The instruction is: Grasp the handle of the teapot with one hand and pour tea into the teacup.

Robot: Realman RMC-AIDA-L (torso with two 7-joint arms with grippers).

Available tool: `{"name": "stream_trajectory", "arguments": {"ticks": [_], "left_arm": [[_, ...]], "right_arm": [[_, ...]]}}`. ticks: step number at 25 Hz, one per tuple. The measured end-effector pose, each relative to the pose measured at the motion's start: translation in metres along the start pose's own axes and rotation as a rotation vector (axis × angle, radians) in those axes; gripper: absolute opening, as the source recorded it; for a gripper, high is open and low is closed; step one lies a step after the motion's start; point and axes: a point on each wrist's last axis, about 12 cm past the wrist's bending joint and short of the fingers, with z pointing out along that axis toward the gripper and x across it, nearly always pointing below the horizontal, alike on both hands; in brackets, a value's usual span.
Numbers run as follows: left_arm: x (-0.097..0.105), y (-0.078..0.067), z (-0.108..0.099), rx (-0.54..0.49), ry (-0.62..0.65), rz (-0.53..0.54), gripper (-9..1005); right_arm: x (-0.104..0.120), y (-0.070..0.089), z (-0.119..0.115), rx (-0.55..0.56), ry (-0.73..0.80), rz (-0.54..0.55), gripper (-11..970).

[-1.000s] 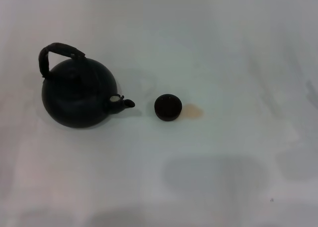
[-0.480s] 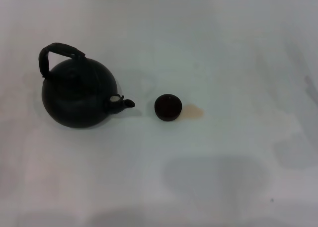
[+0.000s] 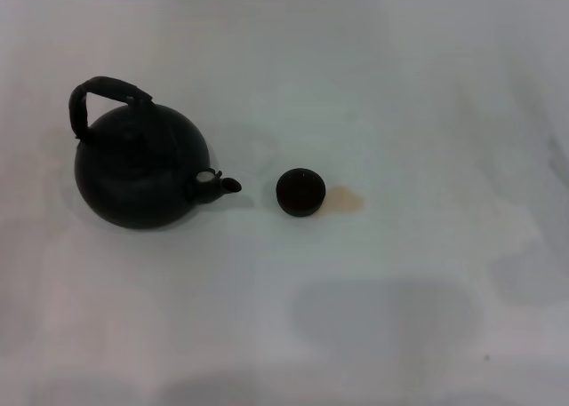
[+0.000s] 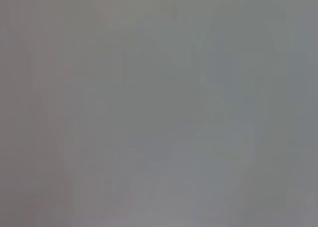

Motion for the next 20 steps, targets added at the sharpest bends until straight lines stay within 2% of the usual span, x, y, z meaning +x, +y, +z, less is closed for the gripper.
{"name": "stream_trajectory", "arguments": {"ticks": [7,20], "left_arm": [[-0.0018,0.0024,-0.0056,-0.006,-0.010,0.063,710],[-0.0019,-0.0016,-0.0065,0.005,-0.020,0.074,704]], "right_arm": [[-0.0037,-0.0002,0.0037,-0.009,-0.022,-0.058,845],[-0.0005,-0.0023,0.0046,0.023,0.001,-0.052,845]]}}
